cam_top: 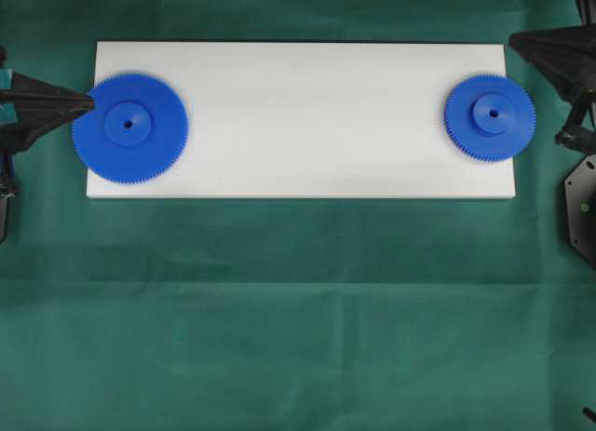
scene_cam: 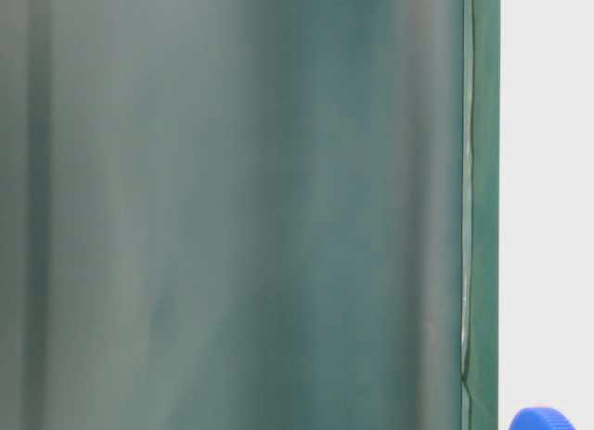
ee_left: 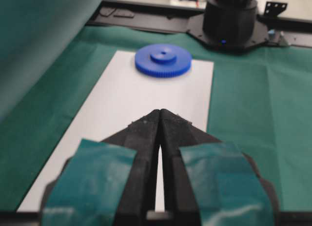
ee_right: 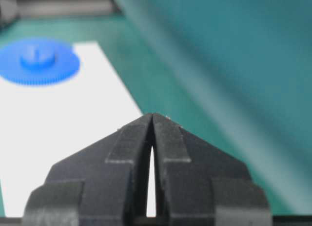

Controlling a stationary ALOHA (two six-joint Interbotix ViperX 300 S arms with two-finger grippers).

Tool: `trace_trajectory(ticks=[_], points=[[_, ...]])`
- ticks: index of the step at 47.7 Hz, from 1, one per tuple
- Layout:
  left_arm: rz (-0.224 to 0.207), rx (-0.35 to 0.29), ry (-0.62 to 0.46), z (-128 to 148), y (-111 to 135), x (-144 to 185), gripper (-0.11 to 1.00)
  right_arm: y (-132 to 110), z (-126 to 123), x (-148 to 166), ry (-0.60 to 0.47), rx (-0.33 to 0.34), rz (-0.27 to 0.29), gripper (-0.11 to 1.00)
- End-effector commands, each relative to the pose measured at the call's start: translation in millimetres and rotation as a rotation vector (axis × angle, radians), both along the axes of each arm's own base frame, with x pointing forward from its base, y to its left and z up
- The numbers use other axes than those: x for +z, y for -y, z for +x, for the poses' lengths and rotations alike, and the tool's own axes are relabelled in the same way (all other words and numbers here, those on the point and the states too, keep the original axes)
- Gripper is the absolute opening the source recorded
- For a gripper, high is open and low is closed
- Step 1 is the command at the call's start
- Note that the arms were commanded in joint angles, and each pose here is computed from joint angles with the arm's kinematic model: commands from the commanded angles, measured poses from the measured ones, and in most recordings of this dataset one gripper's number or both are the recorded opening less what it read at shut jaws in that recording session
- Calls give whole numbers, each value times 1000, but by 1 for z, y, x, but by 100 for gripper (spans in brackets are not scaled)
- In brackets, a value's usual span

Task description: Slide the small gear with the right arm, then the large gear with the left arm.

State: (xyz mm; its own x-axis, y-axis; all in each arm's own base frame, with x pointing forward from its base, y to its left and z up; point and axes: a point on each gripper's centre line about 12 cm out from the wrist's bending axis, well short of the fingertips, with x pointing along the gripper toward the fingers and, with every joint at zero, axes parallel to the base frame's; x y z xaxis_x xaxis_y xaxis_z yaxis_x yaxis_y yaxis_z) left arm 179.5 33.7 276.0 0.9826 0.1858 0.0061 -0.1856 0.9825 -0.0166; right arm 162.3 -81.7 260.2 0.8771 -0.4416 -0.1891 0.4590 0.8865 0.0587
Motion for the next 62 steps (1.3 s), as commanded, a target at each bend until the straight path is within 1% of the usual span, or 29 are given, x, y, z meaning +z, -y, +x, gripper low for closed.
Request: trace_trajectory(ticks=[1,3,4,5,10,13,24,29,34,48,62], points=[[-3,6,-1,1,-1,2,0,4,1,1,-49,-20,55,50],[-4,8,-7,1,-2,2,0,4,0,-3,-85,-34,104,50],[-5,6,-10,1,-1,1,0,5,-1,-6,-109,-46,143,50],[-6,8,-13,1,-2,1,0,4,-2,-9,-126,-54,170,50],[-10,8,-28,2,-2,-1,0,5,-7,-20,-191,-100,279,50],[-11,8,-31,2,-2,-2,0,5,-11,-28,-236,-129,324,50],[-11,11,-34,2,-2,-2,0,9,-20,-58,-403,-233,435,50],[-11,11,-34,2,-2,-2,0,11,-21,-68,-448,-263,460,50],[-11,11,-34,2,-2,-2,0,12,-20,-75,-471,-272,476,50],[-12,12,-37,2,-3,-4,0,13,-12,-96,-471,-250,484,50],[-14,11,-41,2,-2,-6,0,15,-6,-118,-527,-244,516,50]])
